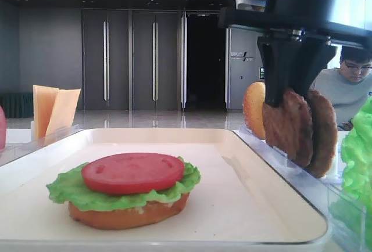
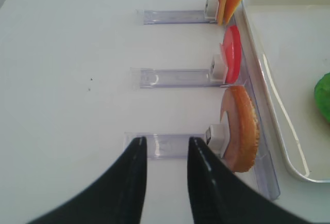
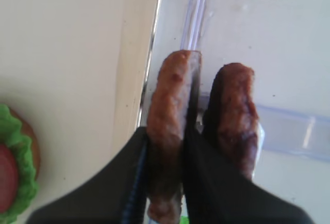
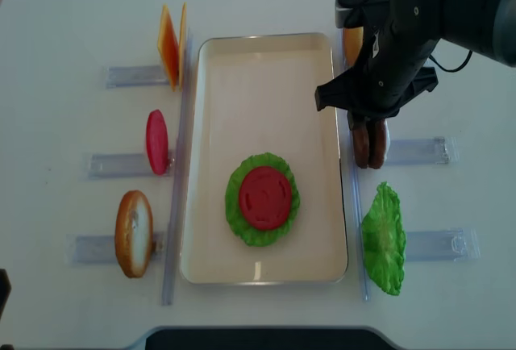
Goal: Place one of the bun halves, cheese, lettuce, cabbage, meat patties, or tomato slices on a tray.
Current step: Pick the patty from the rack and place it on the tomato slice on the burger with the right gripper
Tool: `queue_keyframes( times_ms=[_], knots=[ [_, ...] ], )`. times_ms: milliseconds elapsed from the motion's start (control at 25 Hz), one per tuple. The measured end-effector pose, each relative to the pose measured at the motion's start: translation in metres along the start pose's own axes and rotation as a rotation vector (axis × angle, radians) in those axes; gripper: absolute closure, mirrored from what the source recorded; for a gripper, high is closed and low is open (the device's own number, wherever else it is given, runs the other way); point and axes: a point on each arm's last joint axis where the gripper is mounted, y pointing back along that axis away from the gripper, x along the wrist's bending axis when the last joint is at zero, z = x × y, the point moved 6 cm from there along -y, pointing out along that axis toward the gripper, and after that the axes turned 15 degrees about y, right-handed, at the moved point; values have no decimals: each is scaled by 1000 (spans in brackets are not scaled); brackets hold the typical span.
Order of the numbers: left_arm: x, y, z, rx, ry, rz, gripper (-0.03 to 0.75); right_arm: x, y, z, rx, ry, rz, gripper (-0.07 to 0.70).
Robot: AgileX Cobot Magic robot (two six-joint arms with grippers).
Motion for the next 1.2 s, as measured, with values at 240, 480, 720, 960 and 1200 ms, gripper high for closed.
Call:
queue_keyframes(
  times_ms=[240, 480, 720, 960, 1200],
  knots=[
    [0, 0, 0, 0, 0, 0, 504, 6, 28, 2, -66, 6, 17, 474],
    [0, 0, 0, 0, 0, 0, 504, 15, 58, -3, -124, 23, 36, 474],
    [0, 0, 0, 0, 0, 0, 504, 21, 83, -14, -137, 32, 55, 474],
    [0, 0, 0, 0, 0, 0, 504, 30, 103, -27, -128, 25, 117, 474],
    [0, 0, 0, 0, 0, 0, 504, 32, 109, -42, -64, 35, 123, 475]
  ],
)
